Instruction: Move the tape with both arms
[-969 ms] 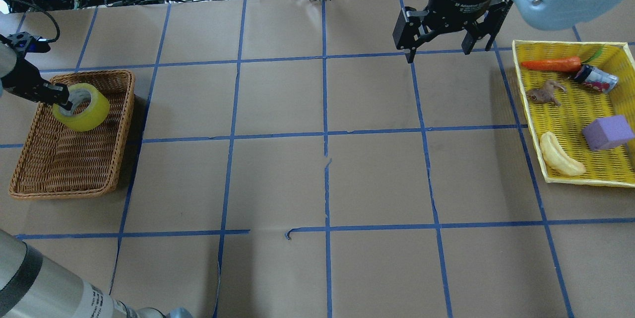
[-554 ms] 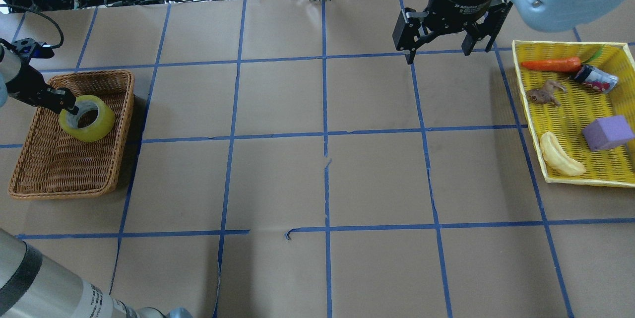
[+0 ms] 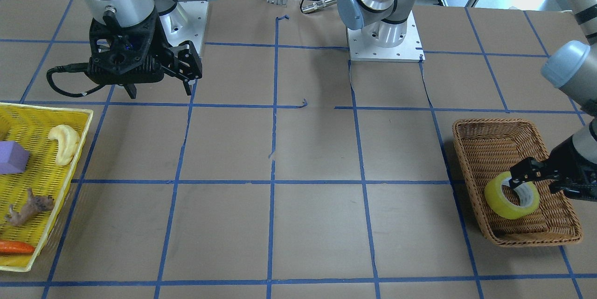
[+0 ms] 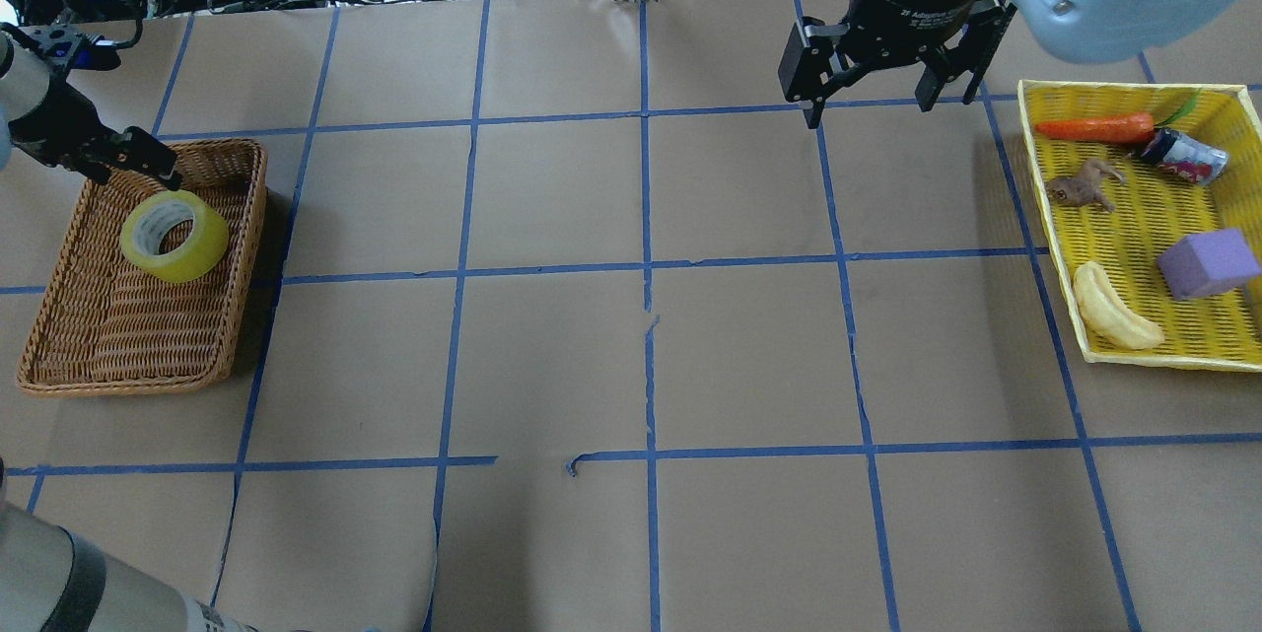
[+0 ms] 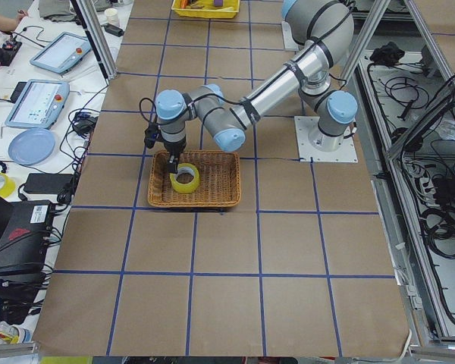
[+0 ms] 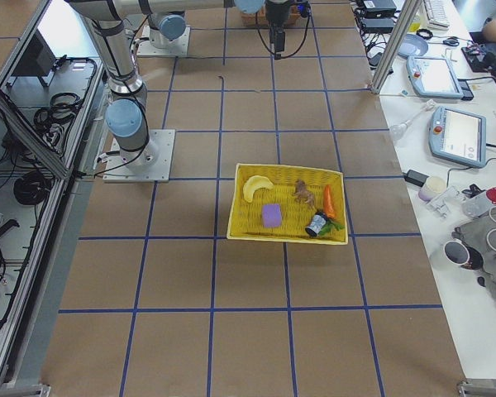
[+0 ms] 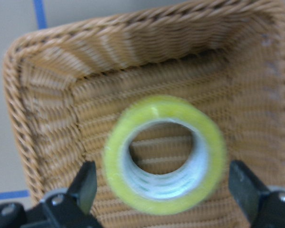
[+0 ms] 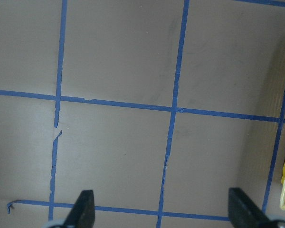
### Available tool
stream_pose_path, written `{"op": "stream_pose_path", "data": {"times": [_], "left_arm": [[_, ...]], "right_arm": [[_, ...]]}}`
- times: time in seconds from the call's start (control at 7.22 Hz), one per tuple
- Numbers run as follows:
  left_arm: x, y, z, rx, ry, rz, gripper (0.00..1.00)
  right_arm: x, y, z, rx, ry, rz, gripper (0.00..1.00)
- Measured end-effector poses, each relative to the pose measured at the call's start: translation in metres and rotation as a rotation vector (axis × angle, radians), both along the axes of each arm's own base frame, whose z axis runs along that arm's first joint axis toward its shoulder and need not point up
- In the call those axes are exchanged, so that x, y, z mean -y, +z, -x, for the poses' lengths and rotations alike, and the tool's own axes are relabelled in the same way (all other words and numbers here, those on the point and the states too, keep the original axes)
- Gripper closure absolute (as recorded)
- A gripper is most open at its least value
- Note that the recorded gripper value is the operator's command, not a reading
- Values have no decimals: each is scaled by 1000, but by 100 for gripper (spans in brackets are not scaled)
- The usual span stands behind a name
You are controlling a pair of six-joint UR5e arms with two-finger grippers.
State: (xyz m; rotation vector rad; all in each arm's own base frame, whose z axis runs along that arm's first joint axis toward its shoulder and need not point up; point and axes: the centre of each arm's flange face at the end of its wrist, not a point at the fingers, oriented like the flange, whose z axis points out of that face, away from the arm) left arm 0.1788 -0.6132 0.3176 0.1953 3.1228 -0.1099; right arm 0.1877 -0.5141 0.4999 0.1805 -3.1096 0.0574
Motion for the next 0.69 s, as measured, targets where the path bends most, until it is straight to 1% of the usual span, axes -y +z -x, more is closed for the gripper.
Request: {"op": "stream_pose_path", "data": {"times": [0.28, 0.42, 0.55, 0.69], "left_arm": [[1, 55, 108, 6, -12, 38, 0], [-8, 82, 162, 10, 19, 48, 0], [-24, 110, 210, 10, 70, 40, 0], [-42, 140, 246, 13, 94, 26, 0]], "right_arm": [[0, 0, 0, 0, 0, 0, 0], [0, 0, 0, 0, 1, 0, 0], [0, 0, 0, 0, 1, -1, 0], [0, 0, 0, 0, 1, -1, 0]]}}
